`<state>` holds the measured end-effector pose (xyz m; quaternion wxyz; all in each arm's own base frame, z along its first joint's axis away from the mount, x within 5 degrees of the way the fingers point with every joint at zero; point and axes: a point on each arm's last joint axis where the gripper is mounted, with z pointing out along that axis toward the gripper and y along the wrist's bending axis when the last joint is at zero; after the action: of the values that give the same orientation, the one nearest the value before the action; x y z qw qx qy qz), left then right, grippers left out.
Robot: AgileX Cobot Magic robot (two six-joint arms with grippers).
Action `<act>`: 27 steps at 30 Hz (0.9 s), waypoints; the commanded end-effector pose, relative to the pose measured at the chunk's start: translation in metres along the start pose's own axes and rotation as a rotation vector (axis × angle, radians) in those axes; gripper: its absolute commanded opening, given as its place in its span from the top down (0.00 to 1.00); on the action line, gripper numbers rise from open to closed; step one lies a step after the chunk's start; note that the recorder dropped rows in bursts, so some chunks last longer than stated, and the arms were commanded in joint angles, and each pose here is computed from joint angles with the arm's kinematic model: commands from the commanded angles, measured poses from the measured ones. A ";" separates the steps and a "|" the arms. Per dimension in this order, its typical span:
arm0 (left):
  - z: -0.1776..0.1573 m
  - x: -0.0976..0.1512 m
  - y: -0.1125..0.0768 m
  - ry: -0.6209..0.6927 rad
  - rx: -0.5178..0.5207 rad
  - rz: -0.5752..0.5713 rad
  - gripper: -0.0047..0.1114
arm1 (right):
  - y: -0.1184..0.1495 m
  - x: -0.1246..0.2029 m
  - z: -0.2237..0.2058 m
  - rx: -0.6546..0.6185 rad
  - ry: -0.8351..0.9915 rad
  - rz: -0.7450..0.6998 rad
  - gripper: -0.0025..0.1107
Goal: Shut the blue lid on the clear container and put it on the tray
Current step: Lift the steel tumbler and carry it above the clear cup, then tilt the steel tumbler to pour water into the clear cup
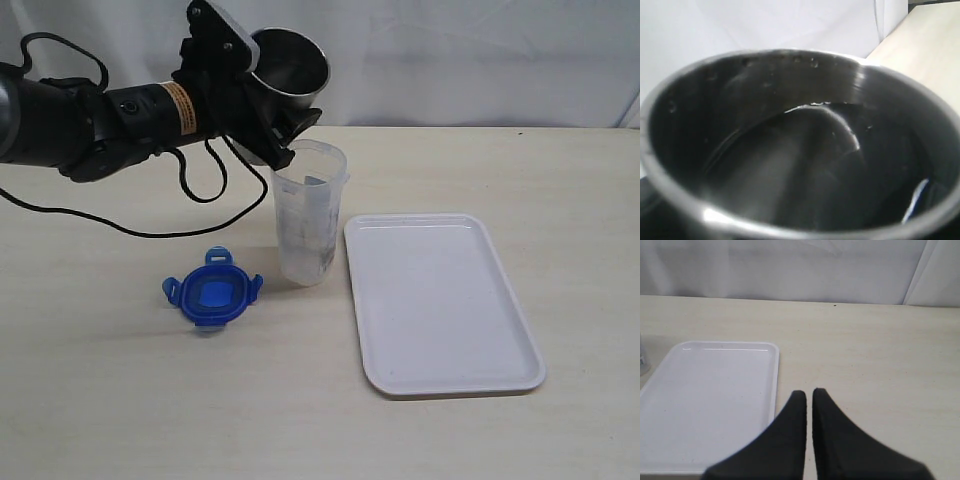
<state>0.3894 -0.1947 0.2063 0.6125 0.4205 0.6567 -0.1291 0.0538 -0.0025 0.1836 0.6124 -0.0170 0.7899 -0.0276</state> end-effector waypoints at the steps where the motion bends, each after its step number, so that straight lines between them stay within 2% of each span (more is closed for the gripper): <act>1: -0.002 -0.023 0.003 -0.124 -0.007 0.060 0.96 | 0.000 0.001 0.000 0.000 0.002 0.002 0.94; 6: -0.002 -0.024 0.003 -0.136 -0.009 0.127 0.96 | 0.000 0.001 0.000 0.000 0.002 0.002 0.94; 27: -0.002 -0.025 0.003 -0.145 -0.015 0.203 0.96 | 0.000 0.001 0.000 0.000 0.002 0.002 0.94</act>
<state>0.3886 -0.1960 0.2078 0.6280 0.4825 0.6058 -0.0764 0.0538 -0.0025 0.1836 0.6124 -0.0170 0.7899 -0.0276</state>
